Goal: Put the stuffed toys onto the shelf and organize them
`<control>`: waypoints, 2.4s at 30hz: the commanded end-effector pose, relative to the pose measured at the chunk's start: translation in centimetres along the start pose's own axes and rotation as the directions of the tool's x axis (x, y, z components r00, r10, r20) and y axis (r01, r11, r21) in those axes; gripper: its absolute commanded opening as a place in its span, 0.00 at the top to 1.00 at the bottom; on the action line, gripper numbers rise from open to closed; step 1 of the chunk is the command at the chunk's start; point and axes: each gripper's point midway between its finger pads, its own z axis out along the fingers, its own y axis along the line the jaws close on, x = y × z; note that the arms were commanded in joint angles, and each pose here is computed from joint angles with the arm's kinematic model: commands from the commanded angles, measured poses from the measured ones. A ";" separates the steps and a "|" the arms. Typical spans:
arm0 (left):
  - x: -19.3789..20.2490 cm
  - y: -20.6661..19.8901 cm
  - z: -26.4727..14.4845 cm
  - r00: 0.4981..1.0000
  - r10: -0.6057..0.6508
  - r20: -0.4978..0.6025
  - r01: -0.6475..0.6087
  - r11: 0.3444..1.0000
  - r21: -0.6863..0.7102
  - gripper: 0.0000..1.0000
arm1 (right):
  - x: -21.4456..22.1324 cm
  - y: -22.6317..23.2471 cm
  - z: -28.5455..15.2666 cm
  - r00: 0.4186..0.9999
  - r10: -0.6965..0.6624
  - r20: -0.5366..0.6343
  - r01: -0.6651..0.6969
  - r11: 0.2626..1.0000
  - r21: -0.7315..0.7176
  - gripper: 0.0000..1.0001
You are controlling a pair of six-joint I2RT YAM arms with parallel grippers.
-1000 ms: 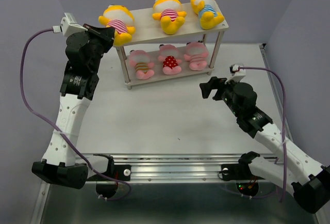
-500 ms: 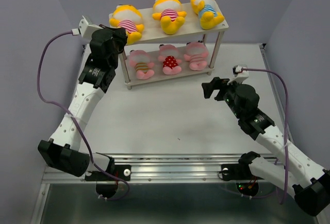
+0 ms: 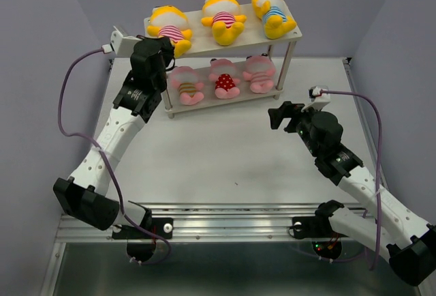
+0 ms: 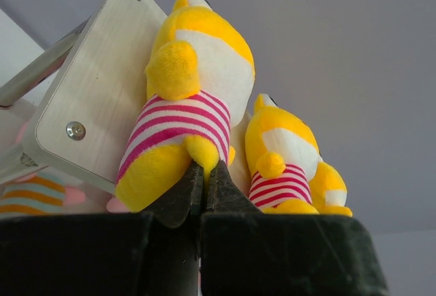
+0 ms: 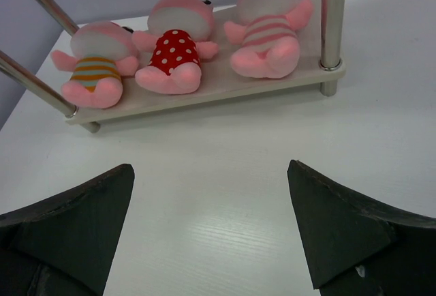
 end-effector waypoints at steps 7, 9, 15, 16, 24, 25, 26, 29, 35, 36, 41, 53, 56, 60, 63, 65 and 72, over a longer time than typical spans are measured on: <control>-0.8 -3.0 0.8 0.996 -0.076 0.054 0.073 0.995 0.062 1.00 | -1.0 -0.9 -0.2 0.999 0.011 0.050 -0.013 0.999 0.042 0.00; -0.5 -3.2 0.9 0.996 -0.072 0.047 0.068 0.996 0.064 1.00 | -1.1 -0.9 -0.1 0.998 0.018 0.053 -0.021 0.999 0.047 0.00; 0.0 -2.6 0.9 0.994 -0.101 0.046 0.099 0.994 0.047 1.00 | -0.9 -1.0 0.0 0.999 0.015 0.048 -0.018 0.998 0.052 0.00; 0.1 -2.5 0.8 0.993 -0.108 0.047 0.106 0.993 0.046 1.00 | -0.9 -1.0 0.0 0.999 0.017 0.049 -0.019 0.998 0.054 0.00; -0.1 -2.4 0.6 0.991 -0.113 0.068 0.111 0.993 0.035 1.00 | -0.9 -0.8 0.0 0.999 0.017 0.047 -0.019 0.999 0.043 0.00; -0.1 -2.2 0.7 0.991 -0.109 0.073 0.107 0.994 0.029 1.00 | -0.8 -0.9 0.0 0.999 0.016 0.044 -0.018 0.999 0.044 0.00; -0.2 -2.3 0.6 0.991 -0.109 0.075 0.107 0.994 0.028 1.00 | -0.9 -0.8 0.0 0.999 0.016 0.046 -0.018 0.999 0.042 0.00; -0.4 -2.1 0.5 0.990 -0.111 0.083 0.110 0.994 0.023 0.89 | -0.8 -0.9 0.0 0.999 0.015 0.043 -0.017 0.999 0.043 0.00; -0.7 -2.4 0.2 0.990 -0.112 0.085 0.110 0.993 0.031 0.62 | -0.7 -0.8 0.1 0.999 0.010 0.039 -0.011 0.999 0.040 0.00; -0.7 -2.4 0.1 0.990 -0.113 0.084 0.111 0.993 0.033 0.60 | -0.6 -0.8 0.1 0.999 0.009 0.037 -0.011 0.999 0.039 0.00; -1.0 -2.9 -0.3 0.991 -0.106 0.087 0.102 0.994 0.049 0.42 | -0.7 -0.7 0.1 0.999 0.008 0.036 -0.009 0.999 0.033 0.00; -3.5 -3.8 -3.1 0.988 -0.108 0.113 0.097 0.991 0.097 0.07 | -0.7 -0.4 0.1 0.999 0.009 0.032 -0.009 1.000 0.019 0.00; -4.5 -3.9 -4.4 0.988 -0.104 0.117 0.091 0.989 0.116 0.01 | -0.8 -0.4 0.1 0.999 0.012 0.035 -0.013 1.000 0.022 0.00; -5.5 -4.2 -6.3 0.993 -0.049 0.105 0.033 0.988 0.152 0.01 | -0.8 -0.6 0.0 0.999 0.020 0.041 -0.021 0.999 0.032 0.00; -5.8 -3.4 -8.3 0.993 0.105 0.055 -0.112 0.983 0.145 0.01 | -1.1 -1.0 -0.2 0.998 0.030 0.055 -0.033 0.998 0.051 0.00; -5.6 -1.9 -9.3 0.987 0.160 0.022 -0.162 0.980 0.113 0.01 | -1.4 -1.3 -0.3 0.997 0.041 0.070 -0.046 0.996 0.071 0.00; -4.8 10.6 -13.0 0.972 0.233 -0.018 -0.233 0.958 -0.166 0.01 | -1.4 -4.8 -0.7 0.989 0.094 0.114 -0.121 0.956 0.266 0.00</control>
